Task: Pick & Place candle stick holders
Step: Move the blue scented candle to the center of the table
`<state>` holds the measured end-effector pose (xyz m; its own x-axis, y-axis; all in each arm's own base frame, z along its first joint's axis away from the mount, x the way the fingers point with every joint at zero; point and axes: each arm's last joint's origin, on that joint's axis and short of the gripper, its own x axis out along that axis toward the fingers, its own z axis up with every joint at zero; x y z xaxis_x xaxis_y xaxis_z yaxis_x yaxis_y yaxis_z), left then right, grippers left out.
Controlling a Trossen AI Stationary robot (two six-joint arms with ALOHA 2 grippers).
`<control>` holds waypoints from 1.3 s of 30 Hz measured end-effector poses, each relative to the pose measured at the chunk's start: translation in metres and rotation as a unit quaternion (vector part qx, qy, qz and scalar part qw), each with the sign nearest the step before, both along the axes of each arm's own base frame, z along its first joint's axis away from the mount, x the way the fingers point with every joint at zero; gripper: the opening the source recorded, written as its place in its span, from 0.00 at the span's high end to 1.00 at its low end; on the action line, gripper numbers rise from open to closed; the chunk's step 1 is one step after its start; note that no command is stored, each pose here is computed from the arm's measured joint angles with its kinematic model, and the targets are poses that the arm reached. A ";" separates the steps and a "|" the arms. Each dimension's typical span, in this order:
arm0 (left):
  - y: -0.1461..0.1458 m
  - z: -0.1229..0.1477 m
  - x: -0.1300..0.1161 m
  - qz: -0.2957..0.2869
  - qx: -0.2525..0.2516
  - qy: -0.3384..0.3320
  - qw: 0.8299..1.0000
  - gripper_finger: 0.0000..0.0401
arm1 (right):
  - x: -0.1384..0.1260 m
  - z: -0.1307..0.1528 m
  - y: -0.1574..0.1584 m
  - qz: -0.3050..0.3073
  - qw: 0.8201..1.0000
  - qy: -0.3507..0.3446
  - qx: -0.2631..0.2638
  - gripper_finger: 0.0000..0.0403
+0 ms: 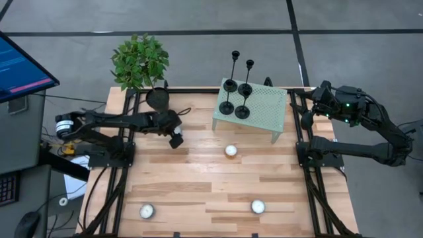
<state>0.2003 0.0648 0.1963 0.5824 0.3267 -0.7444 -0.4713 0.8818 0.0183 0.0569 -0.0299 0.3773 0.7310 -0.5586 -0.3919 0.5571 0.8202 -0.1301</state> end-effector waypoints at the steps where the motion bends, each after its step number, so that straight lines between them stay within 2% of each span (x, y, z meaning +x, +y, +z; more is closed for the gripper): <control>1: 0.001 -0.003 0.002 -0.001 -0.001 0.008 1.000 0.18 | 0.000 0.000 0.000 0.000 1.000 0.000 0.000 0.38; 10: 0.010 -0.018 0.013 0.001 0.004 0.029 1.000 0.17 | 0.000 0.000 0.000 0.000 1.000 0.000 0.000 0.38; 13: 0.010 -0.023 0.011 -0.003 -0.016 0.040 0.999 0.20 | 0.000 0.000 0.000 0.000 1.000 0.000 0.000 0.38; 25: 0.011 -0.020 0.012 0.000 -0.017 0.027 0.999 0.44 | 0.000 0.000 0.000 0.000 1.000 0.000 0.000 0.38; 29: 0.009 -0.011 0.010 -0.004 -0.016 -0.002 1.000 0.49 | 0.000 0.000 0.000 -0.001 1.000 0.000 0.000 0.38; 33: 0.007 0.005 0.003 0.002 -0.010 -0.043 0.999 0.47 | 0.000 0.000 0.000 -0.001 1.000 0.000 0.000 0.38; 39: 0.003 0.026 -0.008 0.005 0.007 -0.097 0.995 0.34 | 0.000 0.000 0.000 -0.001 1.000 0.000 0.000 0.38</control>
<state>0.1926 0.0682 0.2221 0.7117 0.3432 -0.6130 -0.4756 0.8775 -0.0610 0.0569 -0.0300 0.3772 0.7297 -0.5596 -0.3928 0.5585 0.8193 -0.1298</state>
